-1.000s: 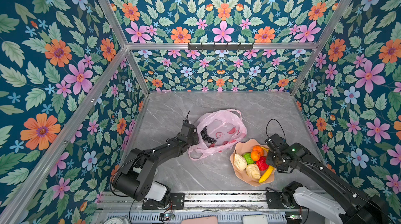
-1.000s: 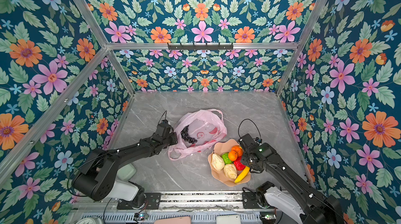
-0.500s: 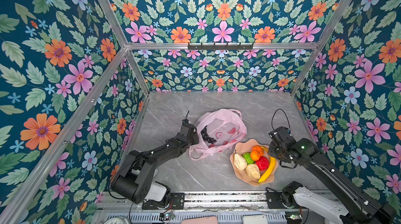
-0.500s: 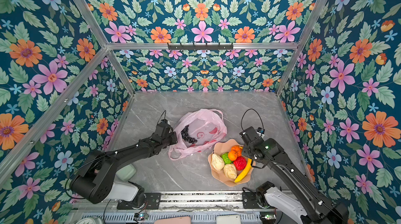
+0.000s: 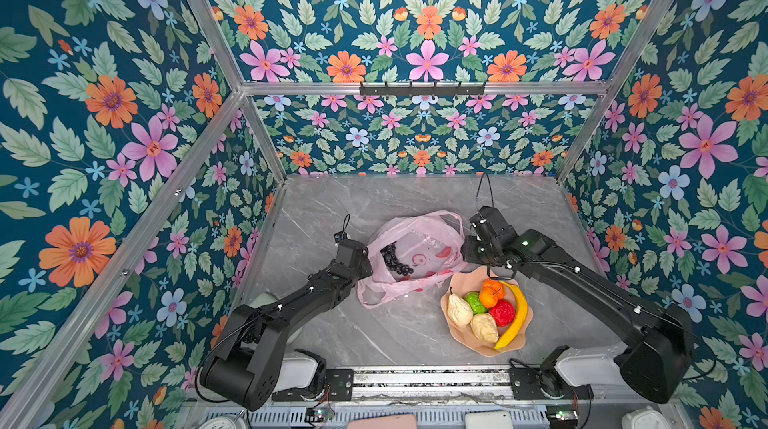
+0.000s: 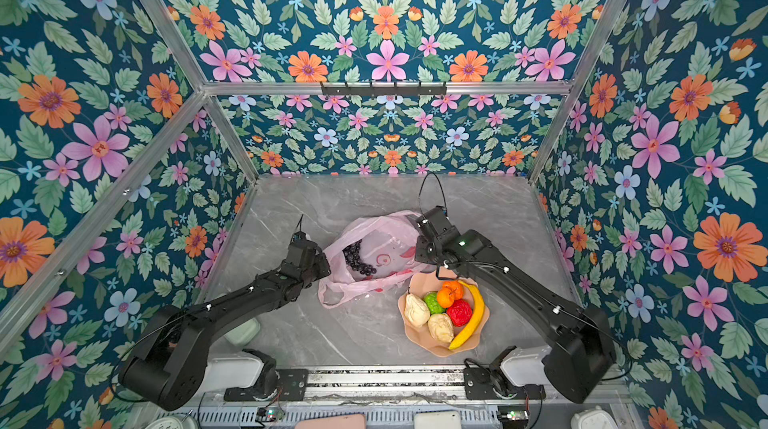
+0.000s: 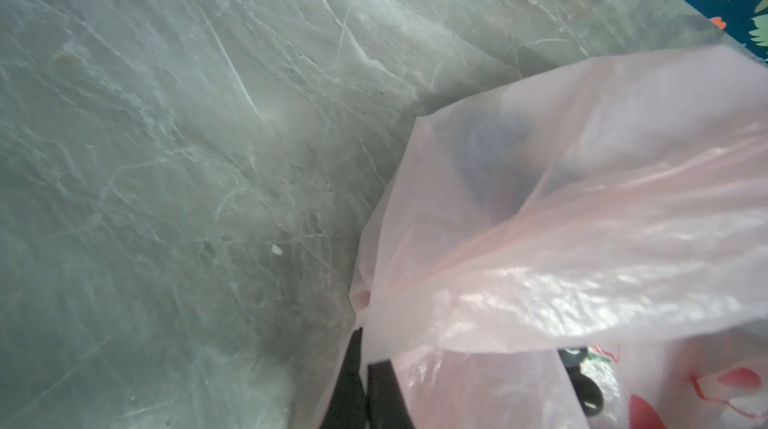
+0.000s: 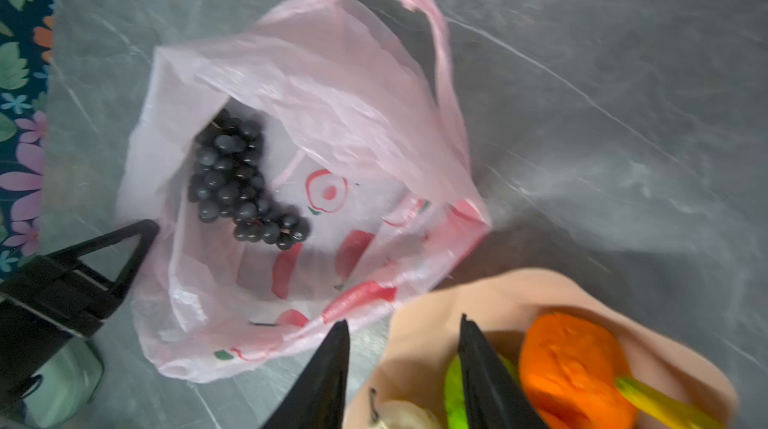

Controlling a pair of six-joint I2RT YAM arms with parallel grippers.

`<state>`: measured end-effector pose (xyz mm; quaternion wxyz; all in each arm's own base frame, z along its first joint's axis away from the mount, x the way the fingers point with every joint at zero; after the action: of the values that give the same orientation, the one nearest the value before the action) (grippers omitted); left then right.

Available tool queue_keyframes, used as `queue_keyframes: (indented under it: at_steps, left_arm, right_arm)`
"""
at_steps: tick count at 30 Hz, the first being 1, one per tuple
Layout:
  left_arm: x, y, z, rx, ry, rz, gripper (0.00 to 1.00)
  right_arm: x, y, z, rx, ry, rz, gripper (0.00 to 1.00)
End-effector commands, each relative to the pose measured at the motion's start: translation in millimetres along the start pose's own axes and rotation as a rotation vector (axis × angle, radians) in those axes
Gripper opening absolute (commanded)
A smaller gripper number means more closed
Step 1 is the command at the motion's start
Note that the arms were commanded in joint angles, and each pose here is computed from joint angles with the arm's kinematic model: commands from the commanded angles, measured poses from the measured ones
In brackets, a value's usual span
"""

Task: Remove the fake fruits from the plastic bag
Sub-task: 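Move the open right gripper over the bag and down into it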

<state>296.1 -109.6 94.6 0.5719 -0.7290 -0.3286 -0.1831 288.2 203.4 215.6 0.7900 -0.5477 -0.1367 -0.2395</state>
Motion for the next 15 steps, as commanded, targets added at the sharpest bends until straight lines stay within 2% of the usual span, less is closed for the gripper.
queue_keyframes:
  at_steps: [1,10,15]
  left_arm:
    - [-1,-1,2,0.006,-0.005,0.021,0.00]
    - [0,-11,19,0.069,-0.037,0.015,0.00]
    - [-3,-21,32,0.107,-0.060,0.005,0.00]
  right_arm:
    - [13,17,40,0.135,-0.056,-0.008,0.45]
    - [-3,106,93,0.188,-0.163,0.153,0.46]
    - [-9,133,113,0.240,-0.205,0.187,0.47]
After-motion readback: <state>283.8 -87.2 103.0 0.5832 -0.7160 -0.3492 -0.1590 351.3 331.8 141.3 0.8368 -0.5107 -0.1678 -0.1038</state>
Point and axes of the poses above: each gripper's point midway between its finger pads, its own y axis out along the fingers, its own z axis along the line the jaws close on, x = y × z, the point moved 4 cm from there along -y, back along the fingers, and after that the axes turned 5 degrees about y, right-handed, at the moved point
